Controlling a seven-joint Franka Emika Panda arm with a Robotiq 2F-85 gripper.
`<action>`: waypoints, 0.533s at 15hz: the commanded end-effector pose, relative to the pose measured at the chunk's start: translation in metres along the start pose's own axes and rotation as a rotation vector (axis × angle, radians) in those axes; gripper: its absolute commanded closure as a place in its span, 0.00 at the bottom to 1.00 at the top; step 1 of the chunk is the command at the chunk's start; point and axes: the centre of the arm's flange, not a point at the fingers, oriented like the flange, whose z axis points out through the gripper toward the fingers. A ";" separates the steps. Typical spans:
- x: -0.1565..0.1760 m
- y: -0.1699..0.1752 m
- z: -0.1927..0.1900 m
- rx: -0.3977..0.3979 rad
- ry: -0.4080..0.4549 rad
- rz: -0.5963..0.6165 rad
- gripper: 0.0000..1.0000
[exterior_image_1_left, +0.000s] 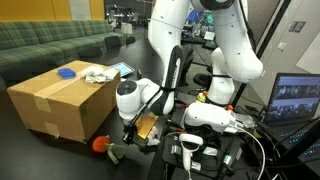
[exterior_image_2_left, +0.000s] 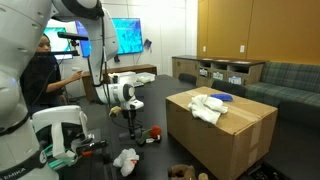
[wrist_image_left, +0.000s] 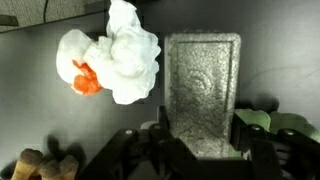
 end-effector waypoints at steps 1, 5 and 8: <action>0.027 -0.023 0.030 -0.026 0.027 0.042 0.69; 0.042 -0.019 0.044 -0.061 0.051 0.085 0.25; 0.048 -0.013 0.043 -0.085 0.075 0.107 0.04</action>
